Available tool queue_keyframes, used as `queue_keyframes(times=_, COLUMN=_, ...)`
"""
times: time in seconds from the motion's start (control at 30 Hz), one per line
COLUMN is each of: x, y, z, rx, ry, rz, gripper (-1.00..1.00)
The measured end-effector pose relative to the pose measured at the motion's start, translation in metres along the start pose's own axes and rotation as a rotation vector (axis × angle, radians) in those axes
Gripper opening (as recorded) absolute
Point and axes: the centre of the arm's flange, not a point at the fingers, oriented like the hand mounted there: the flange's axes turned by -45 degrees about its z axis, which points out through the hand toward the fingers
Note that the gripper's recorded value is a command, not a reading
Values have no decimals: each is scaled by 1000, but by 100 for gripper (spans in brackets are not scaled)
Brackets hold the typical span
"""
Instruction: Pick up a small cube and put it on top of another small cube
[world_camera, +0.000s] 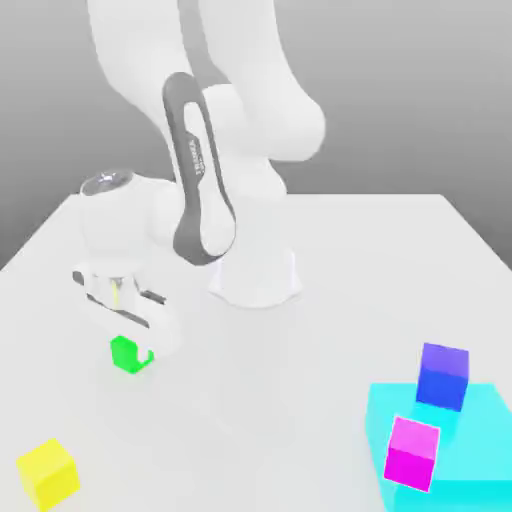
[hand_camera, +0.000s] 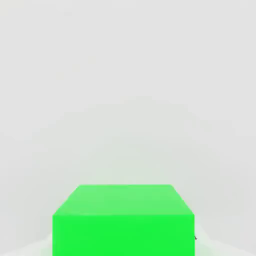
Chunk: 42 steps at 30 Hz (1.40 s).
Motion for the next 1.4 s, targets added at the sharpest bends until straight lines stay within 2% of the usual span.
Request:
queue_keyframes(times=0.63, x=6, y=-11, z=-69, rx=2, ry=-1, rz=-26, gripper=-100)
queue_keyframes(times=0.83, x=37, y=-101, z=-93, rx=6, ry=0, rz=-193, gripper=-100)
queue_keyframes(times=1.03, x=37, y=-210, z=-123, rx=9, ry=0, rz=-372, gripper=-100)
queue_keyframes(times=1.2, x=6, y=-303, z=-150, rx=10, ry=-1, rz=-522, gripper=-100)
queue_keyframes(times=1.4, x=-69, y=-403, z=-187, rx=9, ry=-2, rz=-704, gripper=-100)
